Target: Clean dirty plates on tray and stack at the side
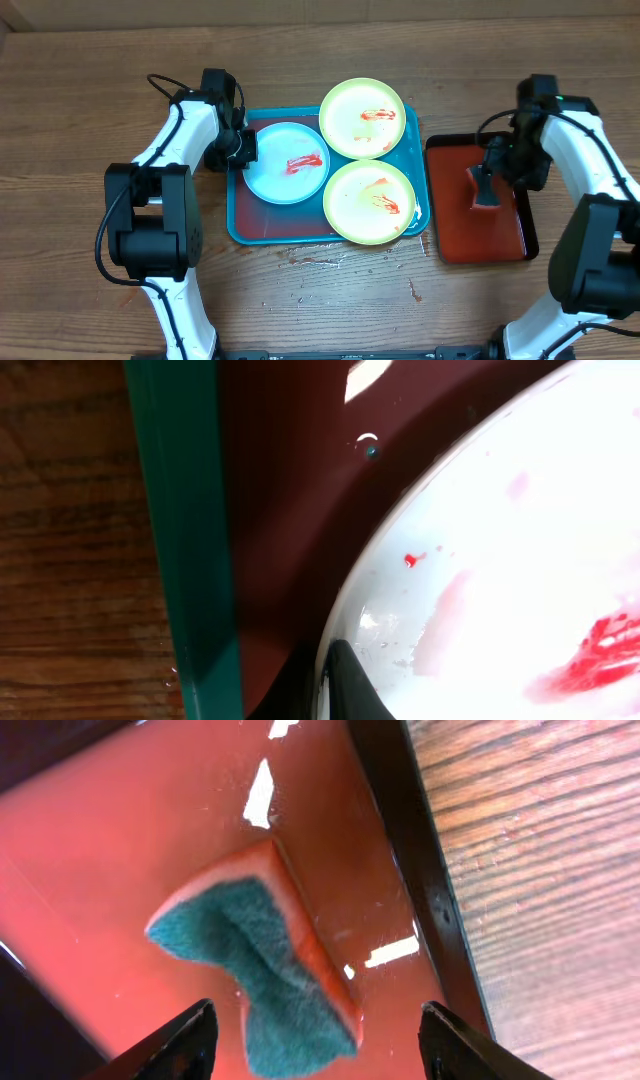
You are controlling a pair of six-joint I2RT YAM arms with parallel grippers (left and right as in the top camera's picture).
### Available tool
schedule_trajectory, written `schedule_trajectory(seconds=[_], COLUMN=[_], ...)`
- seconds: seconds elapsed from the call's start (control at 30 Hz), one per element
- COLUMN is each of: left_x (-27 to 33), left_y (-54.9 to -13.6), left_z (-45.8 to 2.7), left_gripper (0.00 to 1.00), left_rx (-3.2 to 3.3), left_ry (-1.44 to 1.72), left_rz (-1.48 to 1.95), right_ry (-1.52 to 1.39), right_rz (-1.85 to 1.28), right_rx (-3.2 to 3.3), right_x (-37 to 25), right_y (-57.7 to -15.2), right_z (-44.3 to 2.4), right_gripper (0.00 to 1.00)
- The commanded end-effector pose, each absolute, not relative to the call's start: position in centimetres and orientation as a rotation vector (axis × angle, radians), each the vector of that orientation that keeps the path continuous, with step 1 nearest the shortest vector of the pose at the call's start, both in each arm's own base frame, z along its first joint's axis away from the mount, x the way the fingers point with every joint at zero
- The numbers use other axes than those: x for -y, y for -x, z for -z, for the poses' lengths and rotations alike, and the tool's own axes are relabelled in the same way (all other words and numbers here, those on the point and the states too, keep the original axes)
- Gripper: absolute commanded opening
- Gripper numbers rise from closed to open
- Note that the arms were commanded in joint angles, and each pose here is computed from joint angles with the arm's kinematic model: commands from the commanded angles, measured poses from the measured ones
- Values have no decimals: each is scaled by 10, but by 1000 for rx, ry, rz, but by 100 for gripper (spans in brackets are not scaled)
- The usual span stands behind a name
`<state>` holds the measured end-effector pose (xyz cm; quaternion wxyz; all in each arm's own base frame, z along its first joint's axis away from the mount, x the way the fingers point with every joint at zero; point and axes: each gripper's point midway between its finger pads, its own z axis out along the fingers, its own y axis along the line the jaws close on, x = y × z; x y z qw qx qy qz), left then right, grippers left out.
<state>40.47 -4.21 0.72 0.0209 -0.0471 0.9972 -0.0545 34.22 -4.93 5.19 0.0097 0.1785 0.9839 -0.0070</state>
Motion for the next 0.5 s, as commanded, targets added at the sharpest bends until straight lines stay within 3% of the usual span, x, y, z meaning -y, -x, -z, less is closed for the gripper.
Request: schedule_trajectory(seconds=[0.0,0.23,0.43,0.47], left_x=[42,42,42,42], left_y=[-404,-404,-404,-404], left_z=[7,7,7,7], left_gripper=[4,4,4,4], left_rx=[-3115,-3115,-3115,-3115], left_ry=[124,124,124,124], left_rz=[115,114,114,115], right_ry=[-415,-367,-454,-460], right_rz=[-192,-242,-131,-113], right_rx=[-3095,-3090,-3070,-3068], right_x=[31,22,34,36], right_y=[-338,-332,-328,-328], right_z=[-44,-23,-7,-6], right_gripper=[64,42,33,28])
